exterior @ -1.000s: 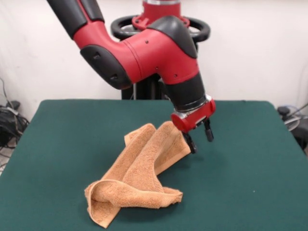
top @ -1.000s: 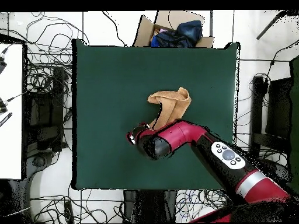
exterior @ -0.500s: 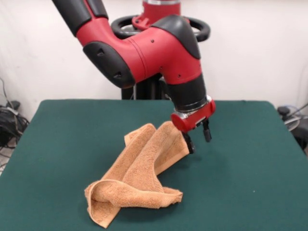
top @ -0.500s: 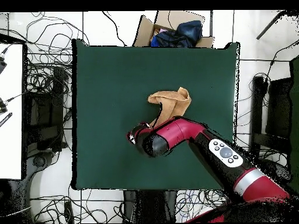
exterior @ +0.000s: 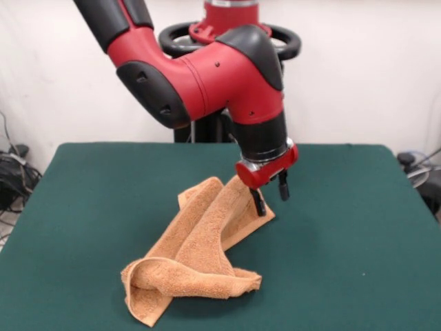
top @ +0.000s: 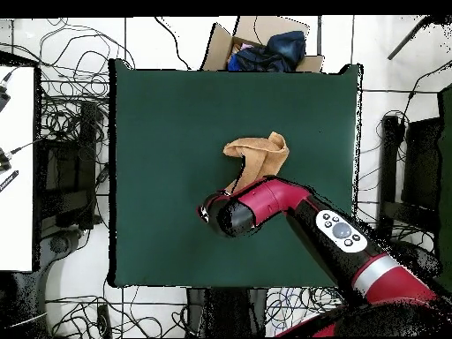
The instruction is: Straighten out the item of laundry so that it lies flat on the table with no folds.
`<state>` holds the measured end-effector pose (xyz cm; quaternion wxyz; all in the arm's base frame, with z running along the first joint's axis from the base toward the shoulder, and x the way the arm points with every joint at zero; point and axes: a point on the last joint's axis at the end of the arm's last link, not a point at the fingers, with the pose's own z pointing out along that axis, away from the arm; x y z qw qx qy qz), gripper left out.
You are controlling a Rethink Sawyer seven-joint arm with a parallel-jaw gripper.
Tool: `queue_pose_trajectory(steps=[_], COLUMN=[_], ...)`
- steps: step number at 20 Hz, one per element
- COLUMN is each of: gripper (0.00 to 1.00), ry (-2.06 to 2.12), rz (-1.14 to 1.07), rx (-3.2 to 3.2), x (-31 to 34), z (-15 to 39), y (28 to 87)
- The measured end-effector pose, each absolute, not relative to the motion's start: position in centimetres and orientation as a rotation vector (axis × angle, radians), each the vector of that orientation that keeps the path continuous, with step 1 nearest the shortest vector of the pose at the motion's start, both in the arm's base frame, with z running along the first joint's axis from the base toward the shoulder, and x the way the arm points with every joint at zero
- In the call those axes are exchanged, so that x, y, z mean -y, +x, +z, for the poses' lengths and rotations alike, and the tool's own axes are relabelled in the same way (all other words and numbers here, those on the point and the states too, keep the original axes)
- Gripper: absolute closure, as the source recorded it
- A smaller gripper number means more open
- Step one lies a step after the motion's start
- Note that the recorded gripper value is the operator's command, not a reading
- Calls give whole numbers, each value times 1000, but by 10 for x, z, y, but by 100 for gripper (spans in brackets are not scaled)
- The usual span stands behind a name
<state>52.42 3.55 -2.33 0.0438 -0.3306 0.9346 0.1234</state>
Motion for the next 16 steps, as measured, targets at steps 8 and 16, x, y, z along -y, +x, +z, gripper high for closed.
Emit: queue_pose_trajectory(steps=[8,16], gripper=[0,0], ry=[-1014,-1016], rz=[382,404], rx=[-2869,-2869], x=[-36,-39], z=[-25,-34], y=[522,519])
